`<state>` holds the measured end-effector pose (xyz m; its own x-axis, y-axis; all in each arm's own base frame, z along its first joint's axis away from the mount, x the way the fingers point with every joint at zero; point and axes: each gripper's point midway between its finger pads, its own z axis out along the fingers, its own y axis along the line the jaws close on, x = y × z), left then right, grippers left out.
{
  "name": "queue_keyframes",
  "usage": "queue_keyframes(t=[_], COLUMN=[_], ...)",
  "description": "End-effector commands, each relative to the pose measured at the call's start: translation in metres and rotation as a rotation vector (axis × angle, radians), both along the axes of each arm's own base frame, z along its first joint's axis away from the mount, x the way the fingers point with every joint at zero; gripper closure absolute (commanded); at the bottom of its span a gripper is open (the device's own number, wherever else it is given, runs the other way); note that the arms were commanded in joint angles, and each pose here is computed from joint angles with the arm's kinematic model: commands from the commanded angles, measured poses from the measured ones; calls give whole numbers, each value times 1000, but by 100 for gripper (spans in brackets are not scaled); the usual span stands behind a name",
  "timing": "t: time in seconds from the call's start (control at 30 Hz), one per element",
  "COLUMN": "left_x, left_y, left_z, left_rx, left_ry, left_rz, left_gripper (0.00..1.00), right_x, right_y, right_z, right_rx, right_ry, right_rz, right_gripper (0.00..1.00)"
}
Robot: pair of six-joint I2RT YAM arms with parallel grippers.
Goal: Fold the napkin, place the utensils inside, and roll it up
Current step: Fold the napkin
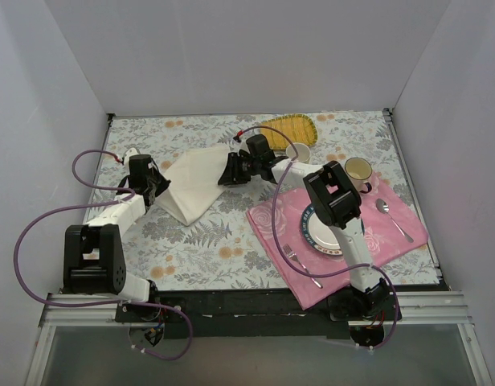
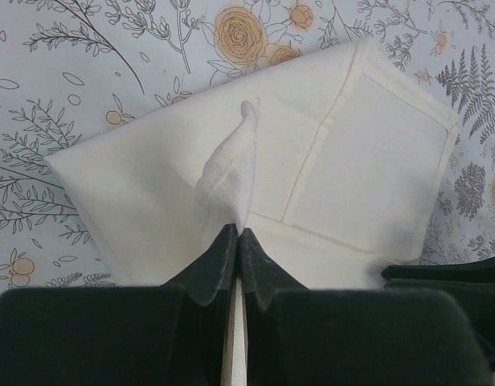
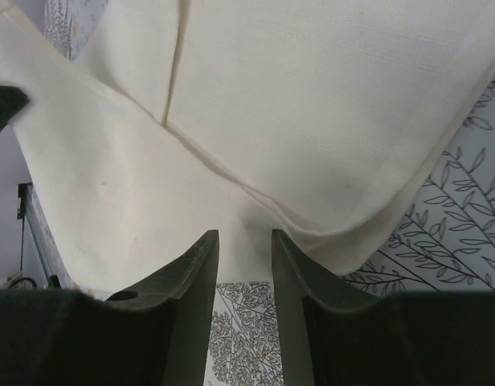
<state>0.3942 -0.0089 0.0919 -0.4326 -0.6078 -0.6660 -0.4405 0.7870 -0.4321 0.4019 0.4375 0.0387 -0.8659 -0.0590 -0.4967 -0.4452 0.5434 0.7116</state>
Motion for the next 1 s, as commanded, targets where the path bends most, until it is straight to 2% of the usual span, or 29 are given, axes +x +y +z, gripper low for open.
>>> queue_keyframes(t=[0.0, 0.17, 0.33, 0.43, 0.47, 0.5, 0.6, 0.73, 0.8, 0.87, 0.97], left_x=[12, 10, -12, -17, -16, -19, -11, -8, -8, -7, -3], left_y=[-4, 3, 38, 52, 55, 59, 62, 29, 11, -14, -26], left_z=[26, 20, -15, -24, -22, -16, 29, 56, 54, 49, 38], left_rx=[-17, 4, 58, 95, 114, 141, 166, 57, -10, -112, -192], left_ry=[-84, -69, 90, 168, 180, 188, 82, -4, -2, 25, 48], left_rz=[-22, 18, 163, 218, 222, 232, 232, 91, 14, -81, -109], left_gripper=[100, 100, 100, 85, 71, 63, 48, 48, 53, 65, 84], right_x=[14, 9, 9, 10, 9, 9, 8, 7, 9, 9, 8], right_y=[-26, -24, -22, -20, -19, -19, -18, -17, -16, -15, -13], right_z=[-8, -12, -11, -8, -7, -8, -5, -2, 2, 5, 7], right_rx=[-93, -84, -74, -62, -59, -58, -55, -56, -54, -69, -76], right_ry=[-30, -3, 2, 3, 3, 8, 5, -1, -12, -32, -42], right_rz=[-109, -96, -90, -87, -81, -78, -71, -57, -49, -36, -24], right_gripper=[59, 60, 60, 60, 60, 60, 60, 60, 60, 60, 60])
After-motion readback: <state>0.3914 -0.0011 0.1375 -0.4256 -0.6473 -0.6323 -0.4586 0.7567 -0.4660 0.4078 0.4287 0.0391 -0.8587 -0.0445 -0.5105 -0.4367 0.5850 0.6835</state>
